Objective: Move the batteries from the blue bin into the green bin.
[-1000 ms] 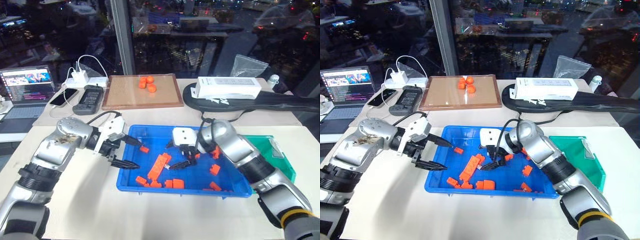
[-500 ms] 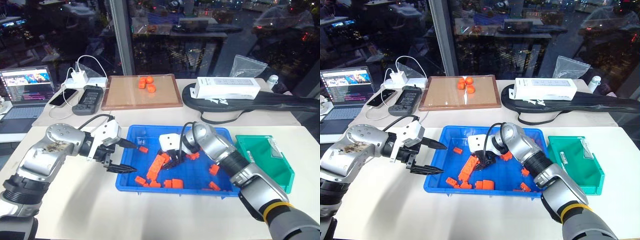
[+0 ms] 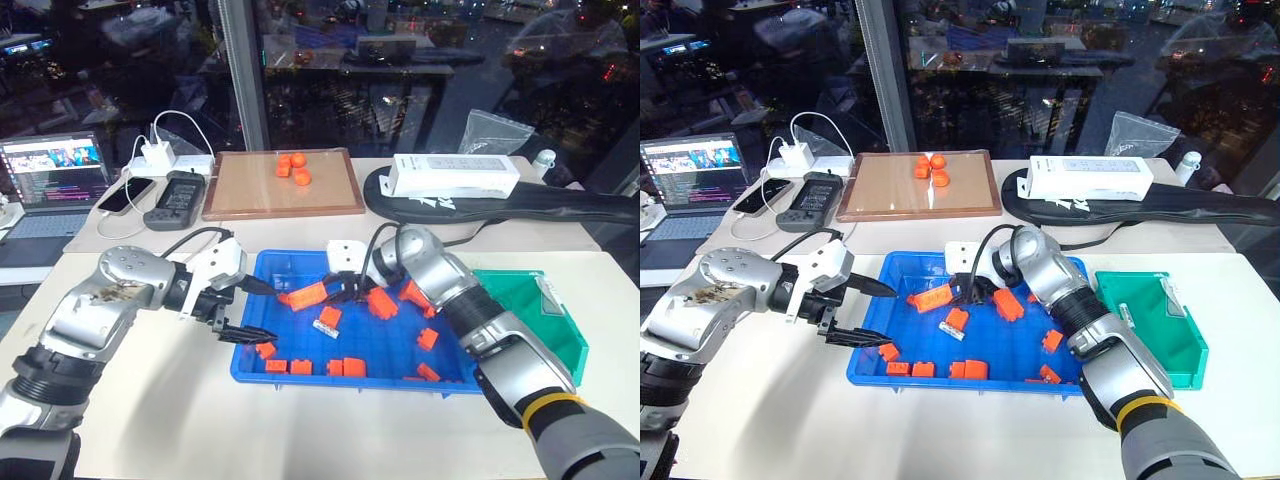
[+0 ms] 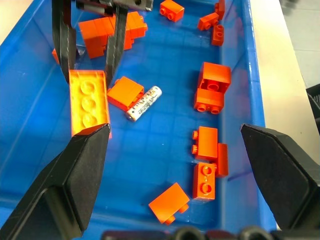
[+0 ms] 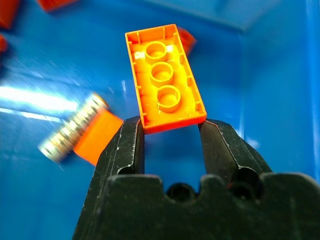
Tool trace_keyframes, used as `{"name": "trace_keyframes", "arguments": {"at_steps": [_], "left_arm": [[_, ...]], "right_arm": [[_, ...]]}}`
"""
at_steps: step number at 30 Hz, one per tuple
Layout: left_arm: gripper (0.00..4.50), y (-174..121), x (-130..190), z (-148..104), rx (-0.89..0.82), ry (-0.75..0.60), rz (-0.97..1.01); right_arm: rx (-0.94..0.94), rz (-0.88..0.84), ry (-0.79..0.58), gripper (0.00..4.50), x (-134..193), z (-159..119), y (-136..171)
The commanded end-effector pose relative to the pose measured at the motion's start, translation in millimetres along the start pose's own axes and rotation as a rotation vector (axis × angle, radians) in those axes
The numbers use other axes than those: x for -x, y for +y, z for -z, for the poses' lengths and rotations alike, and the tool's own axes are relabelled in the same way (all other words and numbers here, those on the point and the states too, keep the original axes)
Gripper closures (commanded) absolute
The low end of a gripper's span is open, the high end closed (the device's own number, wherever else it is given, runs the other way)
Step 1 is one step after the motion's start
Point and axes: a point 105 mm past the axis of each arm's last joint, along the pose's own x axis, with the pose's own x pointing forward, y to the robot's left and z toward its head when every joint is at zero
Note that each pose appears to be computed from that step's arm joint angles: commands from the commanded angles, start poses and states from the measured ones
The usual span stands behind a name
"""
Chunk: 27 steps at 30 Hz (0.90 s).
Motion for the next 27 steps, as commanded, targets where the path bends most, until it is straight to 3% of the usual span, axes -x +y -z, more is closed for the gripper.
{"name": "trace_keyframes", "arguments": {"at_steps": [1, 2, 7, 9, 13, 17, 27], "left_arm": [[0.0, 2, 1, -8, -0.05, -0.005, 0.01], [0.0, 2, 1, -8, -0.048, -0.005, 0.017], [0.0, 3, -1, -8, -0.049, -0.008, 0.023], [0.0, 3, -3, -10, -0.05, -0.019, 0.03], [0.0, 2, -5, -13, -0.055, -0.032, 0.043], [0.0, 3, -7, -13, -0.061, -0.032, 0.047], [0.0, 0, -2, -4, -0.04, 0.004, 0.056]], "right_arm": [[-0.025, 0.133, 0.037, 2.61, 23, 4, -25], [-0.035, 0.133, 0.032, 2.11, 26, 4, -25], [-0.043, 0.094, -0.015, 0.46, 36, -8, -16], [-0.037, 0.05, -0.033, 0.1, 38, -14, -5], [0.001, -0.091, -0.125, 0.1, 37, -38, 35], [0.006, -0.121, -0.115, 0.1, 25, -36, 54], [0.019, -0.139, -0.074, 0.1, -22, -38, 57]]}}
